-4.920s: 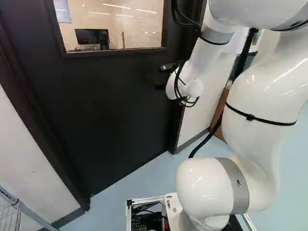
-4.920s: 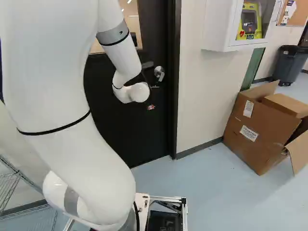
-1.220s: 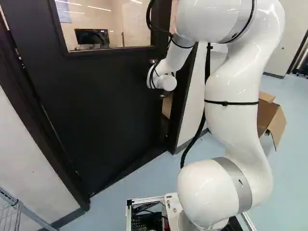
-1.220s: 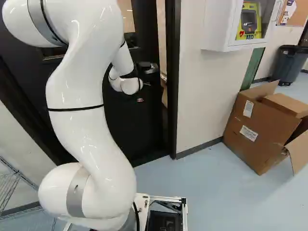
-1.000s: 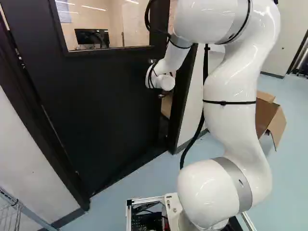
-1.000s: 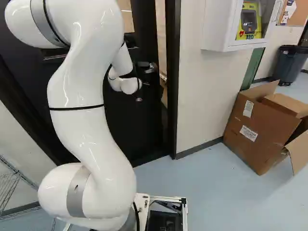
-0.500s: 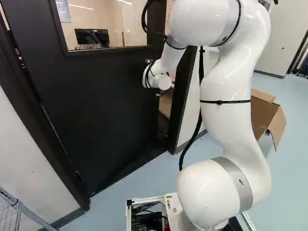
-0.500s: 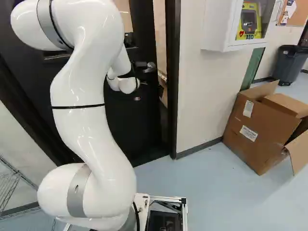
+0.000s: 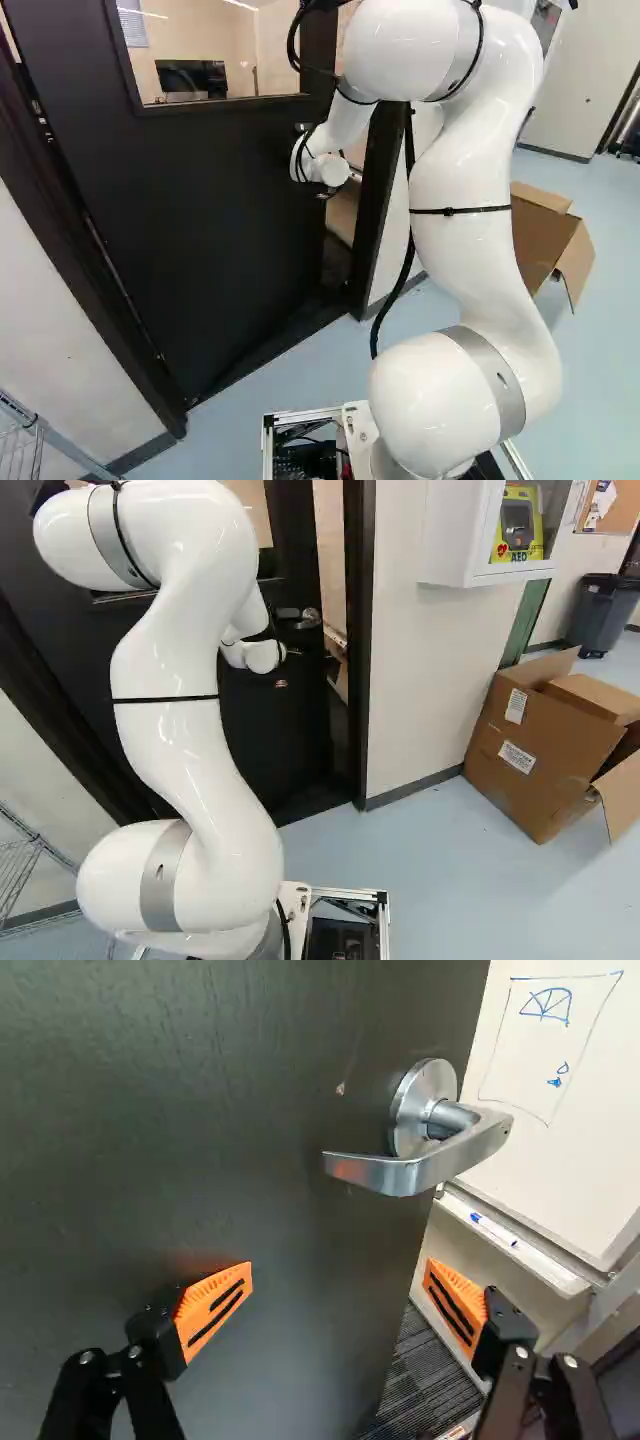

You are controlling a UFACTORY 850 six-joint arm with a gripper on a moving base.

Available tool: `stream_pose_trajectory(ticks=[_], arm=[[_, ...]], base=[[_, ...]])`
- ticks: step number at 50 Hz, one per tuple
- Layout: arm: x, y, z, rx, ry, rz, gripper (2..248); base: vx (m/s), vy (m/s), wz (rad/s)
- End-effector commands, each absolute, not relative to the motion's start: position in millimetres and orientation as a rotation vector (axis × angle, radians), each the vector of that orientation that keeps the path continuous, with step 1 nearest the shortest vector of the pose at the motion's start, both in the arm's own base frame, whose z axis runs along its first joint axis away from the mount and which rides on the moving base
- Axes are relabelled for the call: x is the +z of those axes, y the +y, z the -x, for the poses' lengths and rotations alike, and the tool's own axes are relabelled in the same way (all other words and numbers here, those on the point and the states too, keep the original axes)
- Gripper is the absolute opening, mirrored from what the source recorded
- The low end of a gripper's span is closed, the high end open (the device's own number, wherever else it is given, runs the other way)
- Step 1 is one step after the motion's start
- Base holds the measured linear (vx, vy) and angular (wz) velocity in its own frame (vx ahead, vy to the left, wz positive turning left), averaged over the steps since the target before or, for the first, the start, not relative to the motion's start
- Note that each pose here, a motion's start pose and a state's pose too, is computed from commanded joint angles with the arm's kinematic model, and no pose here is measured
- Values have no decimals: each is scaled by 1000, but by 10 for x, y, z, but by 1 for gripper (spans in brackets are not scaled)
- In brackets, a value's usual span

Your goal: Open the door and move inside

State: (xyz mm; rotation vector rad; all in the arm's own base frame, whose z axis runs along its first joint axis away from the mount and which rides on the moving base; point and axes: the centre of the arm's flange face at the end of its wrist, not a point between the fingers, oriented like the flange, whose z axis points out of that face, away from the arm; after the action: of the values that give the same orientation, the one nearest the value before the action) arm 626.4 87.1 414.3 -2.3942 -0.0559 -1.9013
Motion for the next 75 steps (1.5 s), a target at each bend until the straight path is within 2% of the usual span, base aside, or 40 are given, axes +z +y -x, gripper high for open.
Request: stream_pose_trajectory(ticks=[17,36,55,75], arm=[[4141,905,-6268,-1900,-62,2391,247],[4184,931,-5938,-1872,-92,2404,247],[4218,1141,-5587,-1832,-286,2381,247],[4207,1517,-5574,-1801,-513,2311,247]], base=[[0,0,0],[0,0,0],[0,0,0],[0,0,0]])
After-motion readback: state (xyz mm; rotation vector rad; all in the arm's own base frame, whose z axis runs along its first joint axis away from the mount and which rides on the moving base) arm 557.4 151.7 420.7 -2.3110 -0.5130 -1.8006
